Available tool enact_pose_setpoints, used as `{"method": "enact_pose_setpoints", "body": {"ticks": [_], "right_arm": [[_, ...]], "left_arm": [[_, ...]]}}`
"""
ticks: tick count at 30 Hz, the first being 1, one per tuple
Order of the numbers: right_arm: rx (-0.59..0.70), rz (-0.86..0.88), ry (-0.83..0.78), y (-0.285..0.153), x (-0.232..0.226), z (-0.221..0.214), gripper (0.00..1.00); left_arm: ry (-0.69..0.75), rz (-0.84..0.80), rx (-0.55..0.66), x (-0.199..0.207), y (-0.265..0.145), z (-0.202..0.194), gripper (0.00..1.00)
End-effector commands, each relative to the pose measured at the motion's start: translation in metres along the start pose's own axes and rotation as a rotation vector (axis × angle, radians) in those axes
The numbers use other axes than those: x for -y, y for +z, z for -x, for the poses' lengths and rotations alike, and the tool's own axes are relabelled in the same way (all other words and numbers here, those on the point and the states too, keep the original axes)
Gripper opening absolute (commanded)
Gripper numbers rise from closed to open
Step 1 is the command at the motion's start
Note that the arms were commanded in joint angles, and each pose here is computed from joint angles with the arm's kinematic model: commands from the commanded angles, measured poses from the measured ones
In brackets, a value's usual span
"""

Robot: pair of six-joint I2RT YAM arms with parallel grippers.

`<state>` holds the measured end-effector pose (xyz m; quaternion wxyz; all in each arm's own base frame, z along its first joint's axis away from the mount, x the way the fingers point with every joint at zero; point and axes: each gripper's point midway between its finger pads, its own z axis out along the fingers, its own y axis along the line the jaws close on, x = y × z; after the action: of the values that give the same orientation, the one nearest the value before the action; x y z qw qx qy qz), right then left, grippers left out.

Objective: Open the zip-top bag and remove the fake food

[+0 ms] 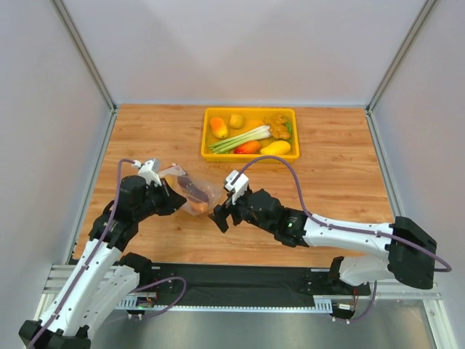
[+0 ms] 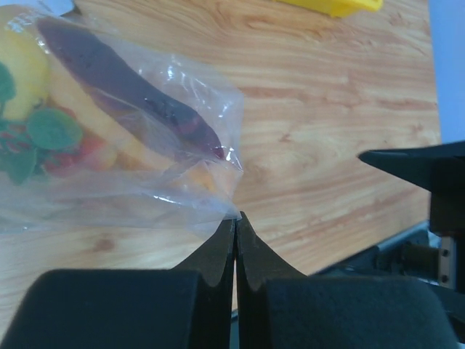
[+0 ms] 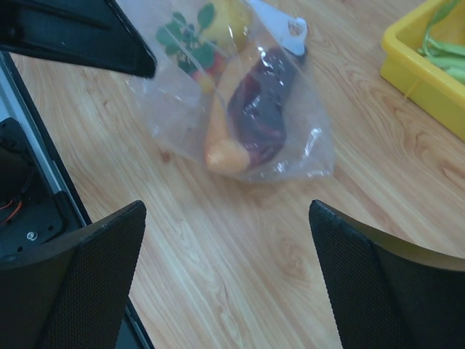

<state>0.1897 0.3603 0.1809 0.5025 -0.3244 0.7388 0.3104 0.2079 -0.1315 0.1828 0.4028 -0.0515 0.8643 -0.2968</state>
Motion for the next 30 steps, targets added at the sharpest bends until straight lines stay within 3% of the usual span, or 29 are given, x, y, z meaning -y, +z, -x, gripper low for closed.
{"method": "enact_pose_setpoints", "body": {"ticks": [1, 10, 17, 23, 25, 26, 28, 30], "right_arm": [[0.197, 0.028, -0.05, 0.013, -0.022, 0.05, 0.94], [0.209, 0.094, -0.065, 0.03, -0.044, 0.026, 0.86], [0.158, 0.096, -0.079, 0.041, -0.043, -0.004, 0.61], [0.159, 0.067, -0.081, 0.045, -0.037, -0.014, 0.57], [0.162, 0.066, -0.087, 0.047, -0.037, -0.013, 0.43], [0.16, 0.064, -0.094, 0.048, -0.036, -0.014, 0.21], [0.161, 0.053, -0.098, 0.049, -0.034, -0.014, 0.02], [0.168, 0.022, -0.11, 0.047, -0.029, -0.011, 0.0]], "left_arm": [[-0.026, -0.1, -0.043, 0.028, -0.001, -0.011, 0.0], [-0.011, -0.181, -0.092, 0.067, 0.008, -0.025, 0.0], [-0.024, -0.244, -0.124, 0.085, 0.005, -0.031, 0.0], [-0.049, -0.31, -0.131, 0.099, -0.005, -0.029, 0.0], [-0.048, -0.317, -0.142, 0.1, -0.006, -0.031, 0.0], [-0.046, -0.32, -0.147, 0.1, -0.006, -0.032, 0.0], [-0.041, -0.315, -0.157, 0.099, -0.006, -0.034, 0.0], [-0.023, -0.293, -0.163, 0.095, -0.007, -0.035, 0.05]]}}
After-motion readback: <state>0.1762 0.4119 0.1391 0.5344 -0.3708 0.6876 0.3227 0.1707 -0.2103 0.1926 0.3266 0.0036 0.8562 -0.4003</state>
